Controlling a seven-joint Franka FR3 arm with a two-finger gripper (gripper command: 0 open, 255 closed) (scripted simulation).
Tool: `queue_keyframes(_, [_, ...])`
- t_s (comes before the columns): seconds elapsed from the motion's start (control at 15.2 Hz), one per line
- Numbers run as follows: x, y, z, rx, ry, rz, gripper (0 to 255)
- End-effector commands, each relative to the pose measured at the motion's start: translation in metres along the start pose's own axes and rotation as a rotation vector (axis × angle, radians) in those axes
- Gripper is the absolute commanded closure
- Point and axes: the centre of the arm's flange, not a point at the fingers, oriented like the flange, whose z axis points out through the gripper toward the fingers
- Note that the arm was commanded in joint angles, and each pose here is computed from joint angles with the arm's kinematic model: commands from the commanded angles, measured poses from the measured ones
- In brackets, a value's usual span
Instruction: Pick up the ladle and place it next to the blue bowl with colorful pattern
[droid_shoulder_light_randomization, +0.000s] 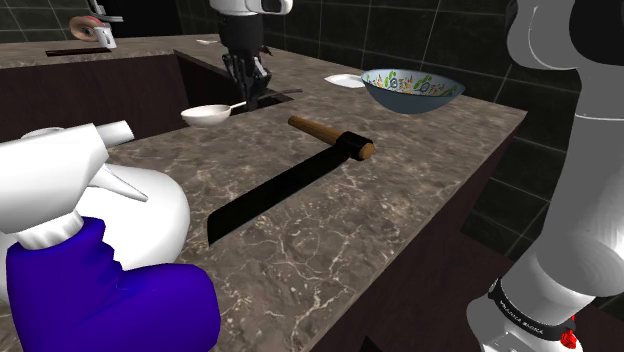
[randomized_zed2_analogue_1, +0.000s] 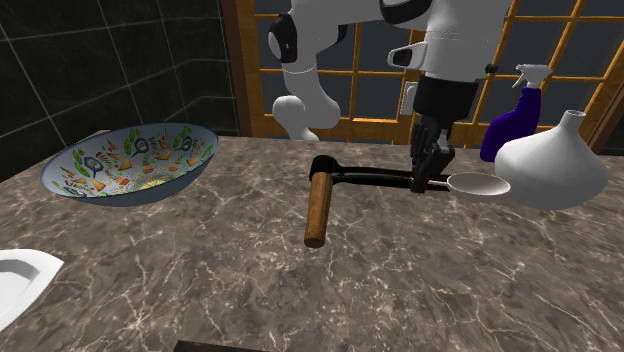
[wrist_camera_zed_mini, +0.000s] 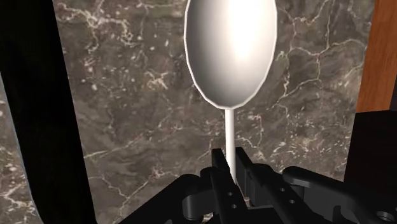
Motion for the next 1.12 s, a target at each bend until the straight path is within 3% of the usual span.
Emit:
queue_keyframes(0.0, [0.001, -0.002, -0.01, 0.0, 0.0, 0.0, 255])
queue_keyframes(0.92, [0.006, -0.009, -0.08, 0.0, 0.0, 0.0, 255])
queue_keyframes(1.06, [0.026, 0.008, -0.08, 0.0, 0.0, 0.0, 255])
